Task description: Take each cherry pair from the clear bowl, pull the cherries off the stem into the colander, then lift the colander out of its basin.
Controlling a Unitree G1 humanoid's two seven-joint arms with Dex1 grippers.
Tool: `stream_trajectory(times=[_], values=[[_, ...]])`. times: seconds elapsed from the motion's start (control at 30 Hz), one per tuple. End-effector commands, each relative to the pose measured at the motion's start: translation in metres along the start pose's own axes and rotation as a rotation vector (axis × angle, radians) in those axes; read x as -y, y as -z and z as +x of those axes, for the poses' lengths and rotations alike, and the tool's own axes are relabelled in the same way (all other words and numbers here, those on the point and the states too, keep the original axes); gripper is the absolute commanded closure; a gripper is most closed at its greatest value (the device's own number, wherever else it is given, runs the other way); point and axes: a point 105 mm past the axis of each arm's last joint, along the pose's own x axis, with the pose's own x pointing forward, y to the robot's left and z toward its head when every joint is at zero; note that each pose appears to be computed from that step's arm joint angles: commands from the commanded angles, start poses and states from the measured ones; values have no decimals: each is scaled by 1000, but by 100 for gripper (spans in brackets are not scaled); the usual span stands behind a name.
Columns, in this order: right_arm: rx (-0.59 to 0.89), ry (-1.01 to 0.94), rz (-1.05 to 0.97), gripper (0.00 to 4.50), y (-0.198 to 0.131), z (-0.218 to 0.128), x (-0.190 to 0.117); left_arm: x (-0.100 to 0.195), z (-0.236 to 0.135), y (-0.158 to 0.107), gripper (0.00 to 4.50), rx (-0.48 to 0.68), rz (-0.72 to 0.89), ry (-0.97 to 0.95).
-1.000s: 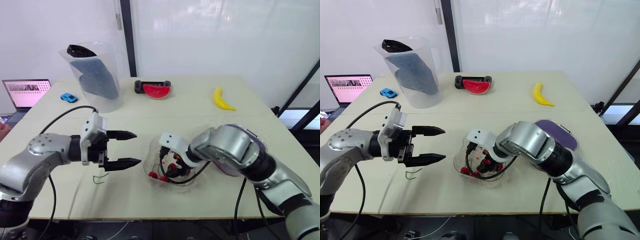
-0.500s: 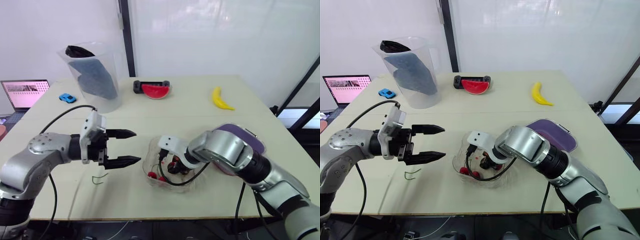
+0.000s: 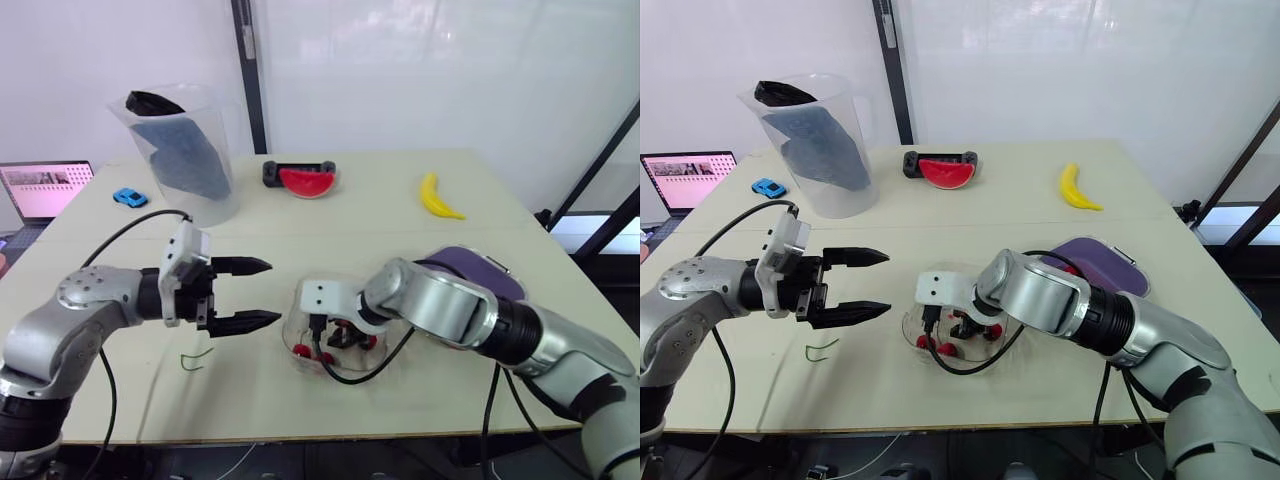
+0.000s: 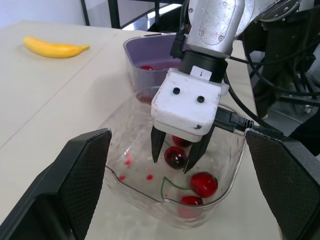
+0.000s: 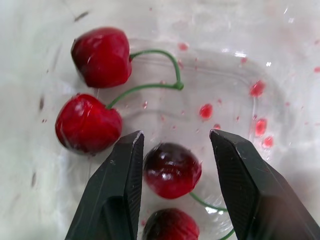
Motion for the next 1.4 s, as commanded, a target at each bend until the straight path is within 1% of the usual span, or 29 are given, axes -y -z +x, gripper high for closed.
stream_trajectory(times=[0.03,0.13,0.3,0.5,0.6,0.73,0.83,1.03,1.23,1.33,1.37,1.4], values=[[31,65,29,139,-8,-16,10,4,2,-7,0,10,37,11],[2,61,111,3,-2,-16,8,4,4,-8,0,13,38,15],[-32,53,149,3,8,-7,5,2,7,-10,0,15,46,20],[-35,62,177,3,11,-3,7,0,7,-10,0,14,48,20],[-30,61,188,92,10,-2,7,0,6,-9,0,12,47,18],[-34,62,174,285,9,-1,7,-1,6,-8,0,13,46,15],[-23,60,156,285,6,0,7,-1,5,-8,0,14,47,12],[56,71,-111,285,-16,1,7,2,6,-5,0,19,41,0],[88,51,-160,285,-25,4,7,3,6,-7,0,18,50,-14],[85,54,-149,200,-24,4,9,3,4,-7,0,15,51,-19],[83,59,-148,157,-23,3,10,3,4,-6,0,14,51,-20],[85,61,-146,104,-23,1,10,2,5,-6,0,13,51,-20]])
